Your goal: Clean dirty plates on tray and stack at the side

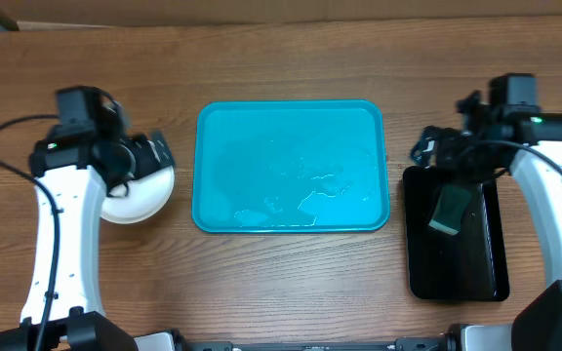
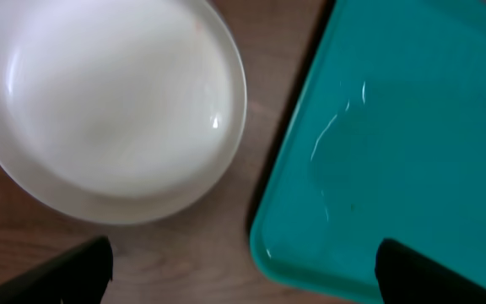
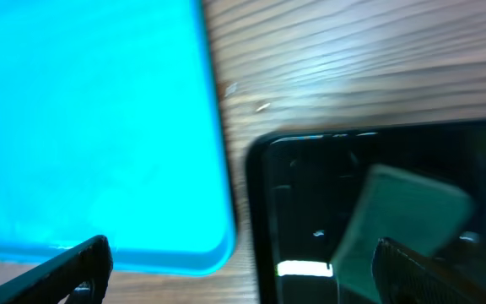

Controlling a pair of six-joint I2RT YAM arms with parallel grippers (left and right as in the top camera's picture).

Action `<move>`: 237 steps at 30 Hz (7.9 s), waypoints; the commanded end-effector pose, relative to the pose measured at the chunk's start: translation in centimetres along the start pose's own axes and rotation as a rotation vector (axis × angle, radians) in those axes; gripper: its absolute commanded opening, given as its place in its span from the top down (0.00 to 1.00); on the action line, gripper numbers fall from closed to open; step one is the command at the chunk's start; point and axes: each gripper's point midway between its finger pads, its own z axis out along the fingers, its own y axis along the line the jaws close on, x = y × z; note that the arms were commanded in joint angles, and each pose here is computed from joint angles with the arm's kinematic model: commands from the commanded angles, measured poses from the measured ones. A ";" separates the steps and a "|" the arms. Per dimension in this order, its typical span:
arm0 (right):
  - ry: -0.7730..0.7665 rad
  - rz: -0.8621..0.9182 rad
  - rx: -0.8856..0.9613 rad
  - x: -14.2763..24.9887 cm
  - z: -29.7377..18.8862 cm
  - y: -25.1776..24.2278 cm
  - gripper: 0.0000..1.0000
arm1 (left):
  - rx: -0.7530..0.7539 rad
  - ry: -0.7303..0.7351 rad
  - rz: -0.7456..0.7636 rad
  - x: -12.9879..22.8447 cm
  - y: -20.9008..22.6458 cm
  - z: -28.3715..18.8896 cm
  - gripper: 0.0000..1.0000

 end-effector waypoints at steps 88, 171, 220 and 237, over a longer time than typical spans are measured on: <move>-1.503 -0.366 -0.193 7.5 -15.1 2.7 0.00 | 0.238 -0.304 0.178 10.8 -1.7 -5.8 0.00; -1.251 -0.318 -0.102 7.7 -5.6 -0.6 0.00 | 0.222 -0.425 0.308 11.8 -2.7 -7.0 0.00; -1.251 -0.318 -0.102 7.7 -5.6 -0.6 0.00 | 0.433 -1.093 0.368 10.0 -4.7 -3.1 0.00; -1.251 -0.318 -0.102 7.7 -5.6 -0.6 0.00 | 0.423 -1.097 0.360 9.9 -4.4 -3.1 0.00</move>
